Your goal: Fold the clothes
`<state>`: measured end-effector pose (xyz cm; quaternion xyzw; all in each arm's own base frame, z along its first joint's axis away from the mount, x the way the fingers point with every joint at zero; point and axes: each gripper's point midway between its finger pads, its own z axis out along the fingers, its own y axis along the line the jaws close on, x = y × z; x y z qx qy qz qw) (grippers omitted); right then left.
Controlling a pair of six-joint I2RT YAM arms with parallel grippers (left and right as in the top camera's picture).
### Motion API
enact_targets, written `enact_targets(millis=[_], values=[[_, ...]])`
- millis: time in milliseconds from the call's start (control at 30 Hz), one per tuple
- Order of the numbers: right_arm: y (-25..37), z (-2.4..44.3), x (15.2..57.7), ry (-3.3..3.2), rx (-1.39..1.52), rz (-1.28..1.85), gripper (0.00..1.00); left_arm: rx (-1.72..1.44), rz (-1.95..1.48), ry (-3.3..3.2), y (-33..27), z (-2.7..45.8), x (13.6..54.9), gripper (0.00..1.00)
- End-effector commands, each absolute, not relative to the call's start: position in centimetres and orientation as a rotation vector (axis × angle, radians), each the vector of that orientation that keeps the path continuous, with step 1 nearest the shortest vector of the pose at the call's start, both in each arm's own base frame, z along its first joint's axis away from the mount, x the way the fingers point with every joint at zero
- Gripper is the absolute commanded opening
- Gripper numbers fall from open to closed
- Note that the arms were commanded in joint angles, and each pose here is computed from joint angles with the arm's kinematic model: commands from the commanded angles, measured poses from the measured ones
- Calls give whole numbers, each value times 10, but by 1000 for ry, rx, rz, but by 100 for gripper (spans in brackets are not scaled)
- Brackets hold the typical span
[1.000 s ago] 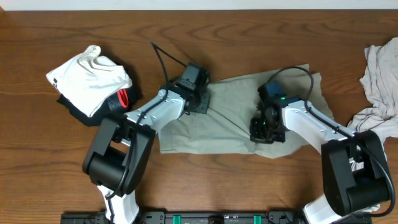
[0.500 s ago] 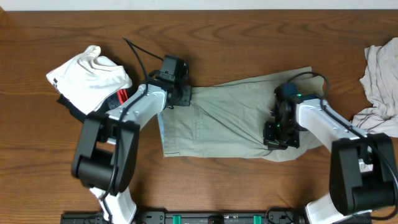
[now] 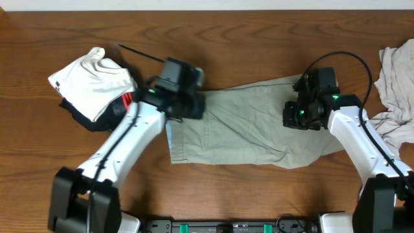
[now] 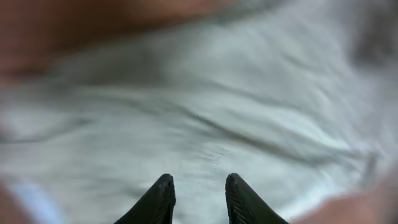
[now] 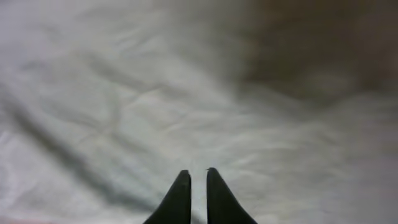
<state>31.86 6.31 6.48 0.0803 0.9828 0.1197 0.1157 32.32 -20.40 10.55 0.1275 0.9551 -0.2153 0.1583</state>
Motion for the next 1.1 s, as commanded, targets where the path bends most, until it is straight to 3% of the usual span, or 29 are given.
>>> enact_targets(millis=[0,133,433,700,1067], values=[[25,51,329,2850,441,101,8,498,-808,2822,-244,80,281,30],[34,46,338,2843,445,211,6,604,-781,2855,-264,56,266,29],[27,47,373,2731,280,199,11,452,-574,3110,-249,-5,246,12],[11,33,372,2756,343,174,10,173,-455,3281,-218,-12,232,9],[-11,-25,405,2709,451,167,10,120,-330,3300,-192,-15,238,9]])
